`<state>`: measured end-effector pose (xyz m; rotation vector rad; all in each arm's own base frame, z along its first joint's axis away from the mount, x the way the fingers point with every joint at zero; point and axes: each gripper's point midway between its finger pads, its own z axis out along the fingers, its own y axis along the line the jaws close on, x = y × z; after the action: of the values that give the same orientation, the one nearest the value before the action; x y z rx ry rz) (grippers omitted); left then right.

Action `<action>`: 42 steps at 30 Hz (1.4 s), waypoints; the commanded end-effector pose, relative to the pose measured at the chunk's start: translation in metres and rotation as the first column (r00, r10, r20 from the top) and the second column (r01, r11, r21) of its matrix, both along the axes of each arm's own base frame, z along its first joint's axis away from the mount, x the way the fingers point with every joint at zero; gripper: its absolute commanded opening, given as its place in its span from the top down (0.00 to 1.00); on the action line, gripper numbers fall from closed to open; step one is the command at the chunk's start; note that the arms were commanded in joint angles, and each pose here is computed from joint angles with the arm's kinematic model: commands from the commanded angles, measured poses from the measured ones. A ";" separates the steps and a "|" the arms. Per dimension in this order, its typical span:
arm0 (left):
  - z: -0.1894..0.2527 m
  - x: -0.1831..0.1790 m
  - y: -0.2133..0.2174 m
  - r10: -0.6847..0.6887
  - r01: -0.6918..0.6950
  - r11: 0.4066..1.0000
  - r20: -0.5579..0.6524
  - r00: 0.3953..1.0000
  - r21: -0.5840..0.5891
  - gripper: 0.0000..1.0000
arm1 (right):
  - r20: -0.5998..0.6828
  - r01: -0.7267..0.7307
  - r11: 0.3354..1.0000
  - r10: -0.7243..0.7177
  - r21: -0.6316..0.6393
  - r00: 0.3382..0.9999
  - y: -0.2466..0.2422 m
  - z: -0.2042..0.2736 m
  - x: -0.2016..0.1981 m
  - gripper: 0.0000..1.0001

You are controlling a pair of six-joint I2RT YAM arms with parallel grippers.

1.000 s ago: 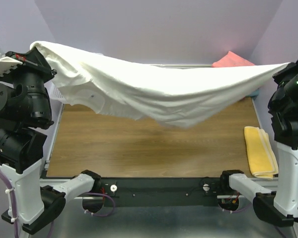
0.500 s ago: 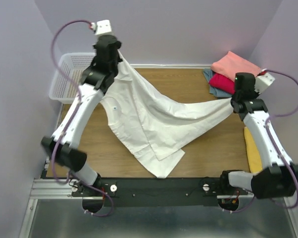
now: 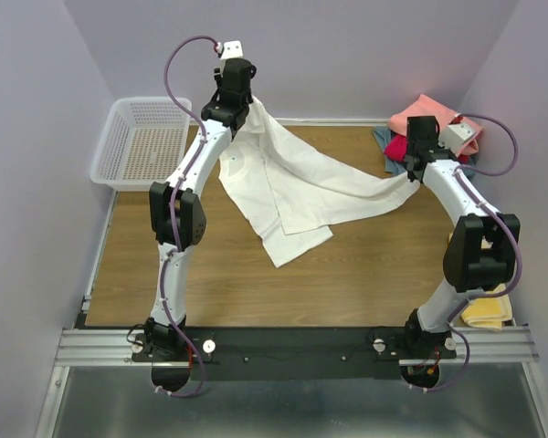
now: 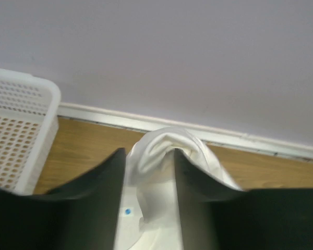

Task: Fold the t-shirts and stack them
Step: Flatten the tshirt out

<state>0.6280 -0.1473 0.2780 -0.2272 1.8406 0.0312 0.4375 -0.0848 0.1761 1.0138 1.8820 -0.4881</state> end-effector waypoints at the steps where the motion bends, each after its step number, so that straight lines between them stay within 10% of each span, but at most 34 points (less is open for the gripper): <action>1: 0.019 0.024 -0.005 -0.051 0.053 0.999 0.113 0.992 -0.015 0.31 | 0.028 -0.024 1.000 0.023 0.016 0.999 0.002 0.004 0.027 0.58; 7: 0.020 0.026 0.020 0.008 -0.002 0.999 0.130 0.991 -0.052 0.11 | 0.046 -0.024 1.000 0.025 -0.020 0.999 -0.003 0.027 0.032 0.23; 15: 0.011 0.004 0.021 -0.034 0.035 0.996 0.026 0.999 -0.079 0.11 | -0.011 -0.376 0.923 0.378 0.086 0.926 0.068 0.020 0.052 0.29; 20: -0.035 -0.040 0.003 -0.138 0.117 0.984 -0.154 0.978 -0.138 0.16 | -0.069 -0.612 0.748 0.646 0.257 0.760 0.161 -0.034 0.041 0.34; 42: -0.175 -0.306 -0.091 -0.414 0.352 0.910 -0.542 0.732 -0.220 0.21 | -0.176 -0.792 0.393 0.919 0.466 0.353 0.304 -0.117 -0.042 0.43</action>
<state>0.3590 -0.2330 0.1128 0.1241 2.4299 -0.2580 0.4217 0.1918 0.0801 0.0358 2.5348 0.2752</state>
